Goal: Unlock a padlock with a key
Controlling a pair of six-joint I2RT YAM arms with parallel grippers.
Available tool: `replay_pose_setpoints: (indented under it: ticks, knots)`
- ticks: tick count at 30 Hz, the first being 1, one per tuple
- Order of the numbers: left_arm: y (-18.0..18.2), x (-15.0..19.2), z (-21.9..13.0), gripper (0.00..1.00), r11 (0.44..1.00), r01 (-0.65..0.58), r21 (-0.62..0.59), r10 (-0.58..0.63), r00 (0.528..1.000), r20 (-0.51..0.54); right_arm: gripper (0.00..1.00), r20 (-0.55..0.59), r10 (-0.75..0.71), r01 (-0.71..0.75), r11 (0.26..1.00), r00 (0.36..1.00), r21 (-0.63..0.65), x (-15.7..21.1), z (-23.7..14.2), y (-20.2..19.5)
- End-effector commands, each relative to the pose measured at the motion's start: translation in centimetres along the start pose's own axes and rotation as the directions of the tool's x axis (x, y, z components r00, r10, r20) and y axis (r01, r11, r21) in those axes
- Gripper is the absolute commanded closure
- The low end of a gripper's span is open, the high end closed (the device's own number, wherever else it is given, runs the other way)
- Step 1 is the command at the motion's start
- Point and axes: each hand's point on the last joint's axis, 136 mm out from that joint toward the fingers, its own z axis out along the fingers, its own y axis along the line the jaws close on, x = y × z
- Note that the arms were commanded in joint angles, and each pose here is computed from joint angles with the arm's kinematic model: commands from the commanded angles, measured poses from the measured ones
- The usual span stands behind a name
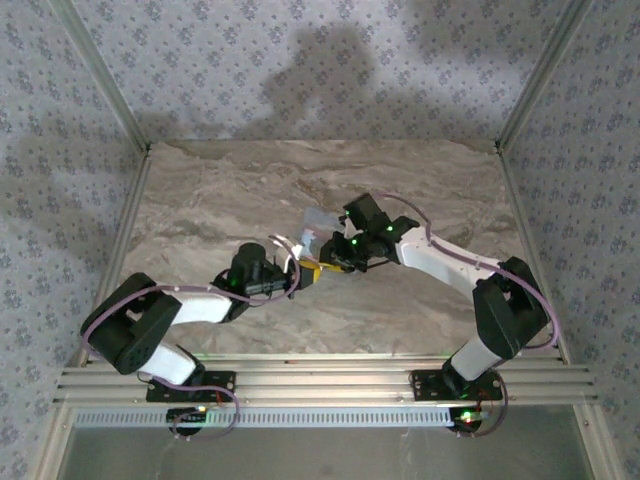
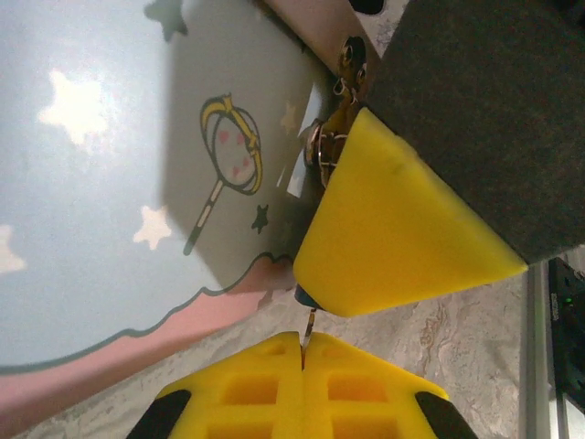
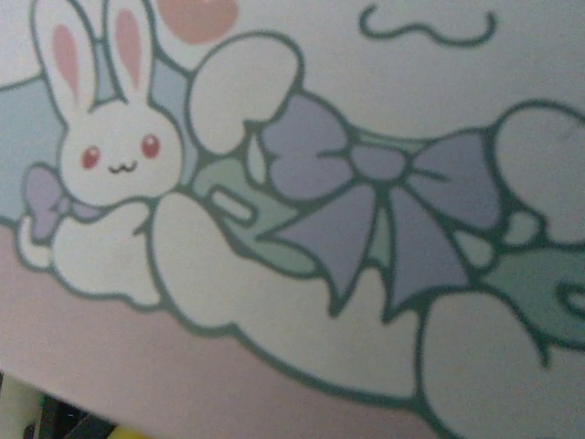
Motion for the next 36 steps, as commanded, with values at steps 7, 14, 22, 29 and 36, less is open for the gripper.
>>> replay_pose_setpoints:
  ticks: [7, 14, 22, 29, 36]
  knots:
    - [0.4, 1.9, -0.5, 1.0, 0.999, 0.004, -0.047, -0.004, 1.0, 0.009, 0.72, 0.033, -0.049, 0.048, 0.999, 0.998, 0.019, 1.0, 0.9, 0.0]
    - [1.4, 4.9, 0.2, 1.0, 0.995, 0.009, -0.1, -0.012, 0.999, -0.03, 0.66, 0.035, -0.049, 0.047, 0.998, 0.998, 0.051, 1.7, 2.1, -0.9]
    - [2.2, 7.7, 0.6, 1.0, 0.991, 0.05, -0.125, -0.053, 0.998, -0.022, 0.58, 0.07, -0.056, 0.048, 0.993, 0.996, 0.106, 1.9, 2.3, -1.9]
    - [2.3, 8.0, 0.5, 1.0, 0.989, 0.046, -0.14, -0.053, 0.998, -0.042, 0.5, 0.2, -0.092, 0.061, 0.986, 0.975, 0.158, 1.0, -0.3, -2.2]
    - [1.8, 8.2, 0.6, 1.0, 0.99, 0.041, -0.135, -0.052, 0.996, -0.073, 0.49, 0.406, 0.006, -0.056, 0.992, 0.914, 0.111, 1.3, -2.0, -4.6]
